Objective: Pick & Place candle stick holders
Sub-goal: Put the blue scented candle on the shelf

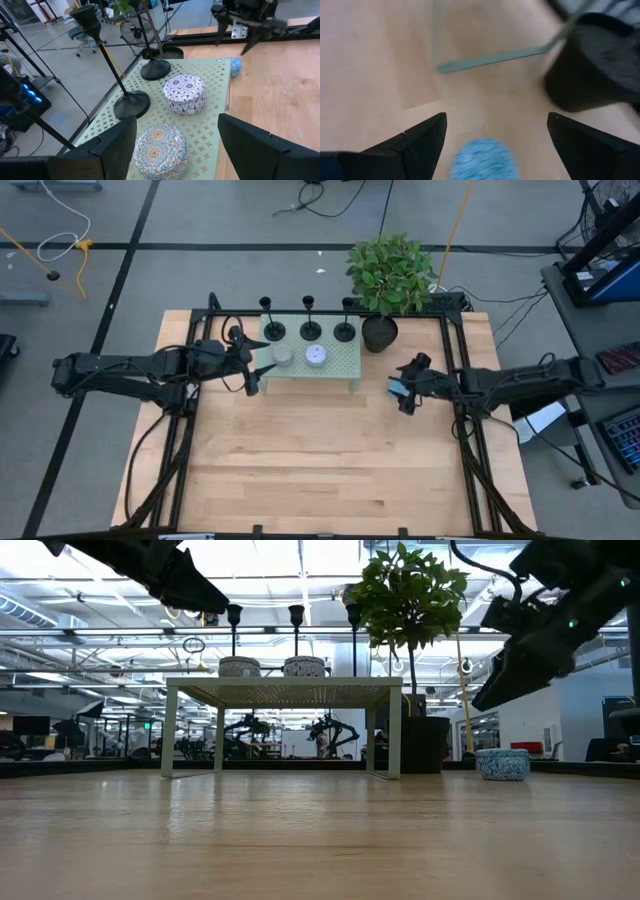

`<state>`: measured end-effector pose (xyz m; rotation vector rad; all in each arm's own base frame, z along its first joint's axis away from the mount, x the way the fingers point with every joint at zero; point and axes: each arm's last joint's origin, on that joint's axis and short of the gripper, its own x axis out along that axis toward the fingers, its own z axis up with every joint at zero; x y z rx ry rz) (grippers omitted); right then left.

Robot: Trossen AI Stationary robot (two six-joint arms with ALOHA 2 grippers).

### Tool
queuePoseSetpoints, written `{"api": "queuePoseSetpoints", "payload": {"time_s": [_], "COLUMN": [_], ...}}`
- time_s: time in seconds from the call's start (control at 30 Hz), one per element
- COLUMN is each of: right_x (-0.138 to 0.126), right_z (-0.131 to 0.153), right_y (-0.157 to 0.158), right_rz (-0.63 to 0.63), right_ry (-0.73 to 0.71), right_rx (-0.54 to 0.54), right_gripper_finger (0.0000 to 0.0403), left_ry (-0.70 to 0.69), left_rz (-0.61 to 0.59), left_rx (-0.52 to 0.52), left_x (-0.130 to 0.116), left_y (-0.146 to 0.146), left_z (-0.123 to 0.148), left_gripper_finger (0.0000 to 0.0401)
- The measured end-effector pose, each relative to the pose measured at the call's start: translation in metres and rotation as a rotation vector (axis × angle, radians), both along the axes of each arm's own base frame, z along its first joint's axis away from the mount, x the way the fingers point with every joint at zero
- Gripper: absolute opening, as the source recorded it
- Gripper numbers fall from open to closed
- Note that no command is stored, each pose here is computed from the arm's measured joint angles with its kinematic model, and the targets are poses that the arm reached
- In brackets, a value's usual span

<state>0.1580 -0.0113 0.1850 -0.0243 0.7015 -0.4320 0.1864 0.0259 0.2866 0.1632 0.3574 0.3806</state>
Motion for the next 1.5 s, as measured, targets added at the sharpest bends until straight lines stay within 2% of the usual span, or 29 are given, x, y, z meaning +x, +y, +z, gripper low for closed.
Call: {"api": "queuePoseSetpoints", "payload": {"time_s": [0.1,0.3,0.43,0.6,1.13,1.5], "right_x": [-0.005,-0.015,-0.022,-0.022,-0.022,-0.020], "right_z": [-0.014,-0.047,-0.064,-0.064,-0.072,-0.090], "right_y": [-0.002,-0.002,-0.002,-0.002,-0.002,-0.003], "right_rz": [-0.049,-0.116,-0.120,-0.112,-0.158,-0.220], "right_ry": [-0.030,-0.134,-0.214,-0.318,-0.285,-0.150], "right_rx": [-0.033,0.038,0.047,0.045,0.099,0.107], "right_gripper_finger": [0.0338,0.0338,0.0338,0.0338,0.0338,0.0338], "left_ry": [-0.003,-0.003,-0.003,-0.003,-0.002,-0.045], "left_rz": [0.001,0.002,0.001,0.001,0.001,0.000], "left_rx": [-0.003,-0.005,-0.003,-0.005,-0.002,0.003], "left_x": [0.000,0.000,0.000,0.000,0.000,0.001], "left_y": [0.000,0.000,0.000,0.000,0.000,0.000], "left_z": [0.000,0.000,0.000,0.000,0.000,0.004], "left_gripper_finger": [0.0280,0.0280,0.0280,0.0280,0.0280,0.0280]}}
